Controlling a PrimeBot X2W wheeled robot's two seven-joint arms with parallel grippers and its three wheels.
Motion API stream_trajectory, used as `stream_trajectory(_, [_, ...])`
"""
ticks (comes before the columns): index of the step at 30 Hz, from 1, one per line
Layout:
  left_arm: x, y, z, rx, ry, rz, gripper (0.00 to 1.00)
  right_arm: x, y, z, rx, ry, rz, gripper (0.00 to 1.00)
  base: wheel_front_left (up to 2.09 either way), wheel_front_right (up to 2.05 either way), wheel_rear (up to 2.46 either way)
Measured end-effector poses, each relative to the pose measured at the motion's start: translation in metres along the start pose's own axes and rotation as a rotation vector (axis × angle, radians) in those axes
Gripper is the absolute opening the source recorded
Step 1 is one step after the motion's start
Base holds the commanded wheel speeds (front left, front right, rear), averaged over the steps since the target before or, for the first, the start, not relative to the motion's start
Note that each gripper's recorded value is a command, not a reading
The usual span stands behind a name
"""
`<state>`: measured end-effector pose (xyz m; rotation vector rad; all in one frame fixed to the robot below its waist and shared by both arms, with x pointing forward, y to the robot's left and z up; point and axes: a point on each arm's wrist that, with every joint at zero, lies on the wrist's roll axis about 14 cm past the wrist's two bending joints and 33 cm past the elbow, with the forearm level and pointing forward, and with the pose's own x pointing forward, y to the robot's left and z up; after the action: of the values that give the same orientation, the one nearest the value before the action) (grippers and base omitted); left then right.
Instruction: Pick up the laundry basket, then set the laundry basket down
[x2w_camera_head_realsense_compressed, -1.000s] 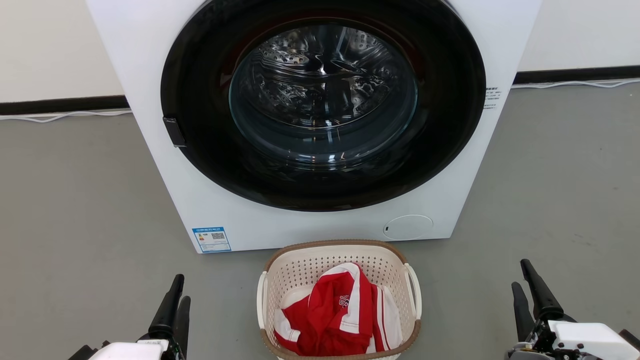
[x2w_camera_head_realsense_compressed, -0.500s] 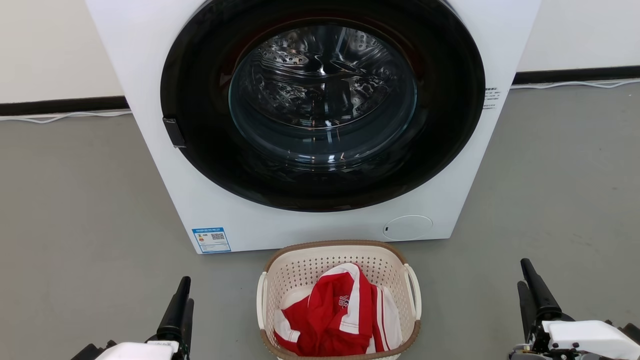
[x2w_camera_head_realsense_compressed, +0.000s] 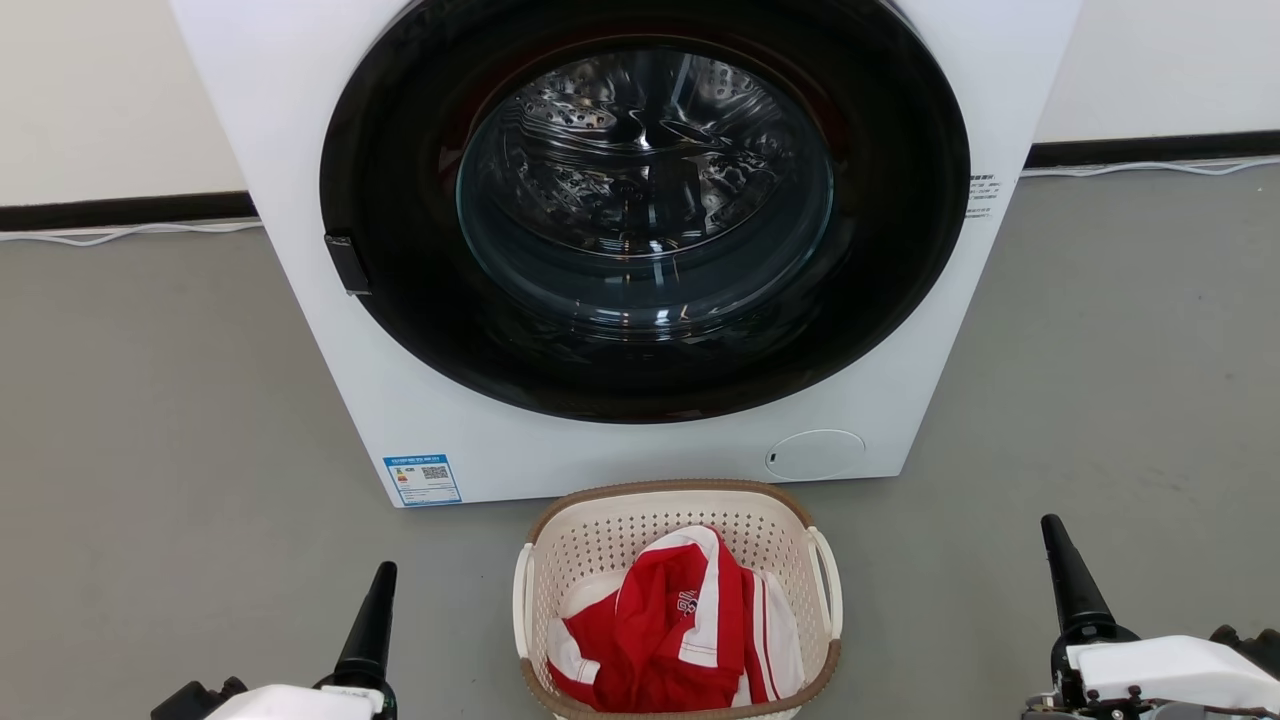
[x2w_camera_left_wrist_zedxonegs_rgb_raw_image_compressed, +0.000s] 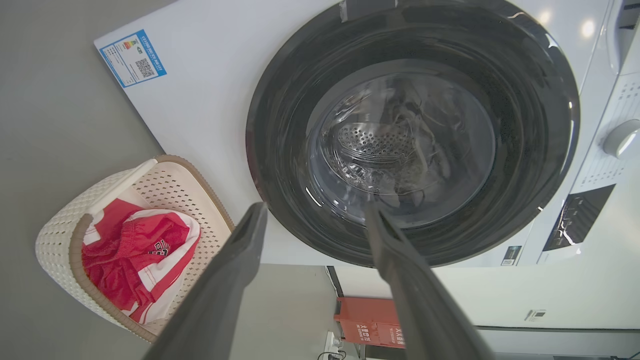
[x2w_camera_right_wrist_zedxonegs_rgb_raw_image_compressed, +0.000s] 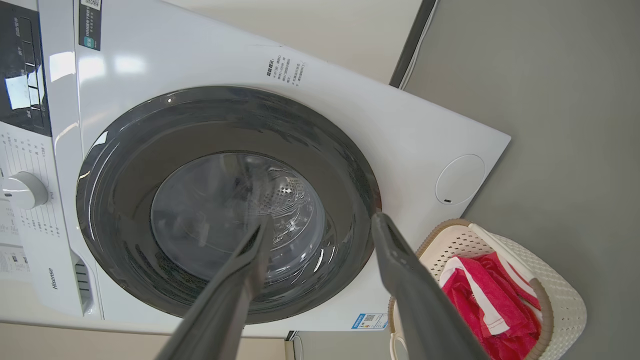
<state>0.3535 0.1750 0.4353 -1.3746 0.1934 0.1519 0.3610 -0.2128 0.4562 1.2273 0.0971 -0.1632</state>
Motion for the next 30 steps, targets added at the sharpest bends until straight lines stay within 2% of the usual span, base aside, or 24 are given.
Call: stream_trajectory(30, [-0.001, 0.014, -0.005, 0.405, 0.0, 0.063, 1.0, 0.0, 0.001, 0.008, -0.526, -0.019, 0.02, 1.0, 0.0, 0.0, 0.0])
